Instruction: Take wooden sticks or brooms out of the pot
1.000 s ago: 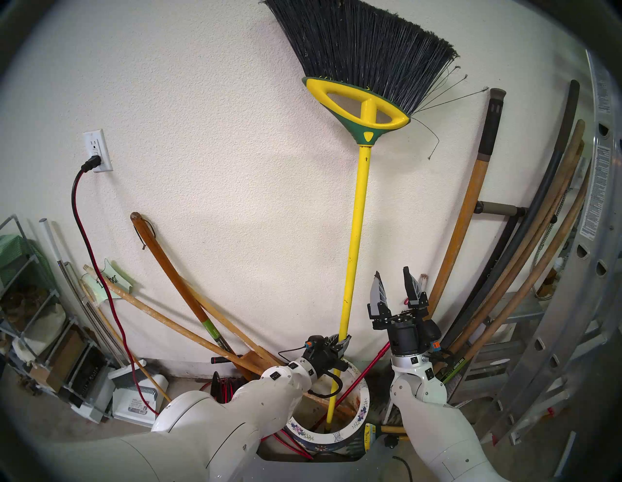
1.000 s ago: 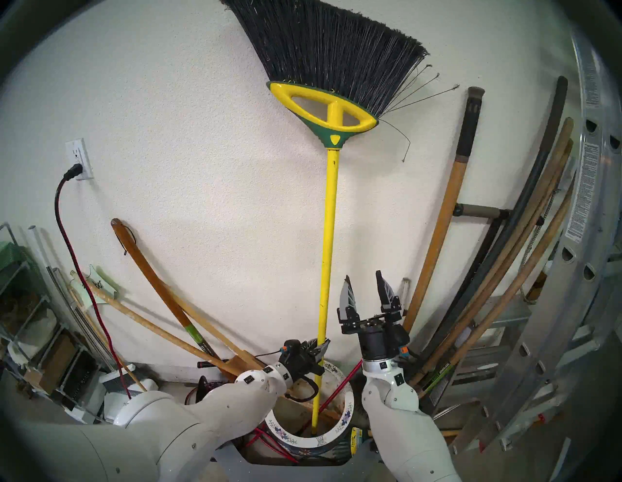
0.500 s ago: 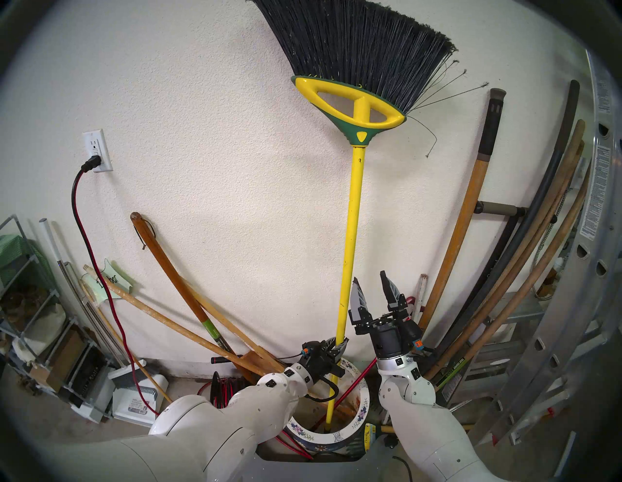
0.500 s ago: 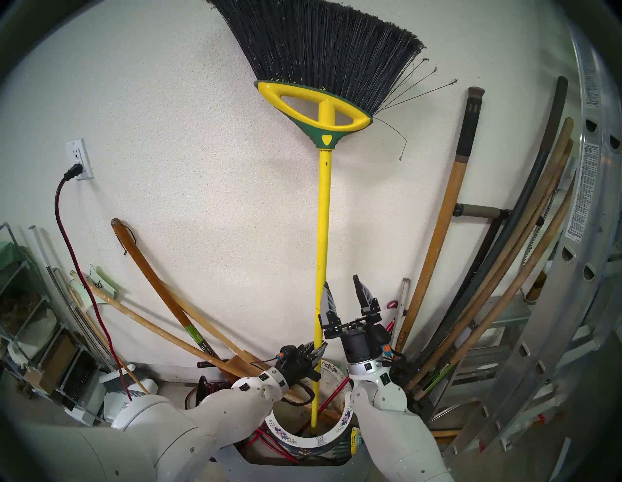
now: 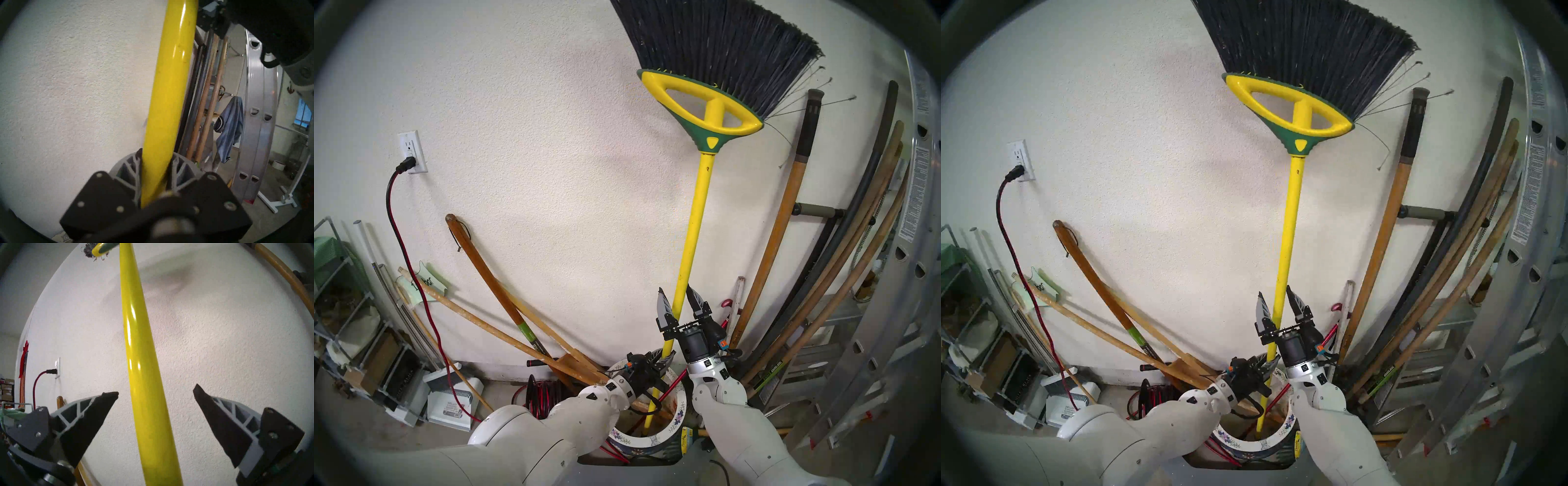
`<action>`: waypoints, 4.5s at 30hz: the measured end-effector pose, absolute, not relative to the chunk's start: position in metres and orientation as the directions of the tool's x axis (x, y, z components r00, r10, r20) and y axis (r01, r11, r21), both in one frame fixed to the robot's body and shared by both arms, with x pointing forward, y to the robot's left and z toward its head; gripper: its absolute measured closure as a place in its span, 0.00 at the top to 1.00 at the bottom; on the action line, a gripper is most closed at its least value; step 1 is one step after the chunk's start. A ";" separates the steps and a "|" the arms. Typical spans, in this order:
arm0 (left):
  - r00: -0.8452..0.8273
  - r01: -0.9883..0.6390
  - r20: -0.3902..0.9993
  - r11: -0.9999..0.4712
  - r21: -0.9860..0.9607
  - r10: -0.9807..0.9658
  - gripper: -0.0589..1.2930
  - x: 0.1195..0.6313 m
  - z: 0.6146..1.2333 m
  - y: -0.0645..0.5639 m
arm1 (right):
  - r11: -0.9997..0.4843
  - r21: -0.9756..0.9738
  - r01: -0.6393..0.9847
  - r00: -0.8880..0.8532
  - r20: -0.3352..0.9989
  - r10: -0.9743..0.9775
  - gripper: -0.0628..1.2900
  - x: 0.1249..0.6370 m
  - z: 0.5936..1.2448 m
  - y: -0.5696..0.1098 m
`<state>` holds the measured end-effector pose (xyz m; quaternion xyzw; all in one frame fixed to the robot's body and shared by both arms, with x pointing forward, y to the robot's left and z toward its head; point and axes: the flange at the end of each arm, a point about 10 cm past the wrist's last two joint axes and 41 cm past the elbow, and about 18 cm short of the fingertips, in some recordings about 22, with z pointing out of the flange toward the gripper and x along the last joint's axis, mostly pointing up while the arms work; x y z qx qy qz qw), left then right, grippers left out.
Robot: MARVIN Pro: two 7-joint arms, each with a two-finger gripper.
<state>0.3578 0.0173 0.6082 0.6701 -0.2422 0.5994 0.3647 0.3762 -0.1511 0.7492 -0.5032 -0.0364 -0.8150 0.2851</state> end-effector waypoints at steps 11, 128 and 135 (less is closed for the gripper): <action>0.139 -0.756 0.984 -0.631 0.175 0.107 0.21 0.359 0.607 0.029 | -0.828 -0.193 0.527 -0.324 0.855 -0.405 0.49 0.389 0.750 -0.147; -0.197 -0.689 0.863 -0.692 0.216 0.465 0.19 0.445 0.714 0.100 | -0.567 -0.364 0.739 -0.027 0.824 -0.565 0.21 0.502 0.946 -0.077; -0.206 -0.710 0.845 -0.670 0.219 0.494 0.19 0.444 0.723 0.112 | -0.549 -0.363 0.753 -0.019 0.822 -0.570 0.21 0.504 0.957 -0.069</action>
